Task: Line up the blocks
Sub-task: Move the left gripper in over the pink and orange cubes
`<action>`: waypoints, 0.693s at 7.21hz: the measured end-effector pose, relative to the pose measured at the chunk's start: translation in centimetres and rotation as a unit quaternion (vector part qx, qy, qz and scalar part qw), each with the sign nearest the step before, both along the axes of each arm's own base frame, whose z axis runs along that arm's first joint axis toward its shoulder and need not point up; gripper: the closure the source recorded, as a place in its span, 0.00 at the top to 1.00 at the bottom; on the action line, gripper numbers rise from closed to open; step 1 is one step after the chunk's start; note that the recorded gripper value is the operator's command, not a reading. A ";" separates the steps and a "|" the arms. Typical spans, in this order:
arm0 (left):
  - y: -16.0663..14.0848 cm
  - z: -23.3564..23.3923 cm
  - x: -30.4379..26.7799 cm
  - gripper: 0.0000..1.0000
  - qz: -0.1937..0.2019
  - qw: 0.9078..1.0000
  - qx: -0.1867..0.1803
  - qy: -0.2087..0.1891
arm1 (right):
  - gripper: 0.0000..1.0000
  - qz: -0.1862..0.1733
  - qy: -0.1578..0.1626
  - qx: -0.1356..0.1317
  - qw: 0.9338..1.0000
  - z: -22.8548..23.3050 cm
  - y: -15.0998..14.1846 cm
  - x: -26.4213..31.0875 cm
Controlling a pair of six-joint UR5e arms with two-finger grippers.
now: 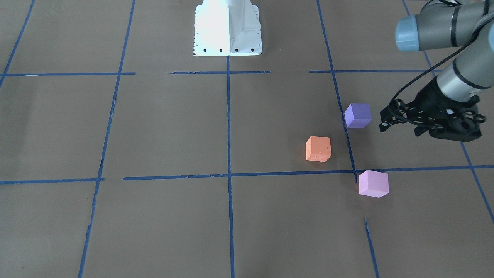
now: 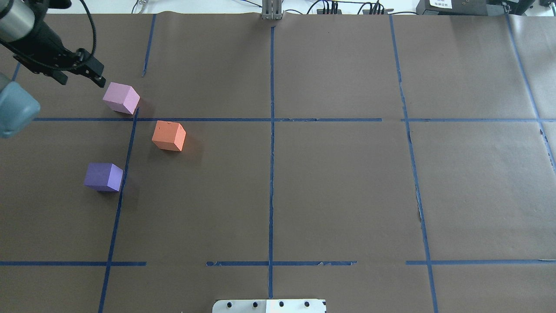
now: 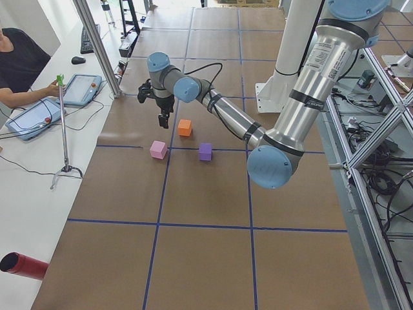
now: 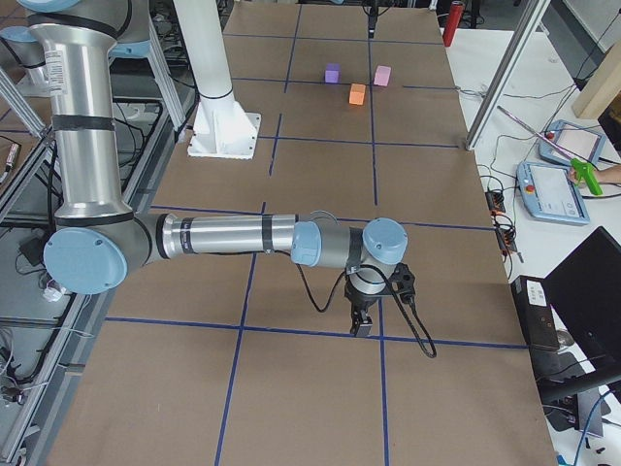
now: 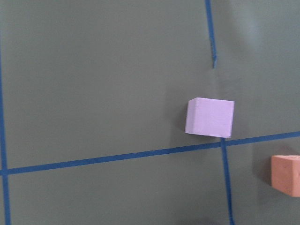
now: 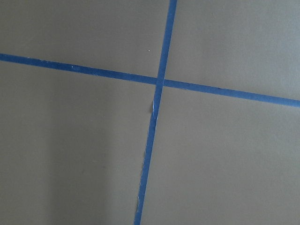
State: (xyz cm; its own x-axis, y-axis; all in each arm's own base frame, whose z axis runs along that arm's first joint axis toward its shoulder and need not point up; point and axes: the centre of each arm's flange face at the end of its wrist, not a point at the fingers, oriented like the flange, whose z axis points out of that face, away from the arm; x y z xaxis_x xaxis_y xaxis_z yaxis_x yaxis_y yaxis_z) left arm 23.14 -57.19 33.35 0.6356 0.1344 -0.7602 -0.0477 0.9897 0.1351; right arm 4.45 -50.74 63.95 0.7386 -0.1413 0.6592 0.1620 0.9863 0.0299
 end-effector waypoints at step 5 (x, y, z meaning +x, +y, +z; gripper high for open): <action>2.4 -0.2 11.4 1.00 0.024 0.999 0.022 -0.011 | 1.00 0.000 0.000 0.000 1.000 0.0 0.0 0.0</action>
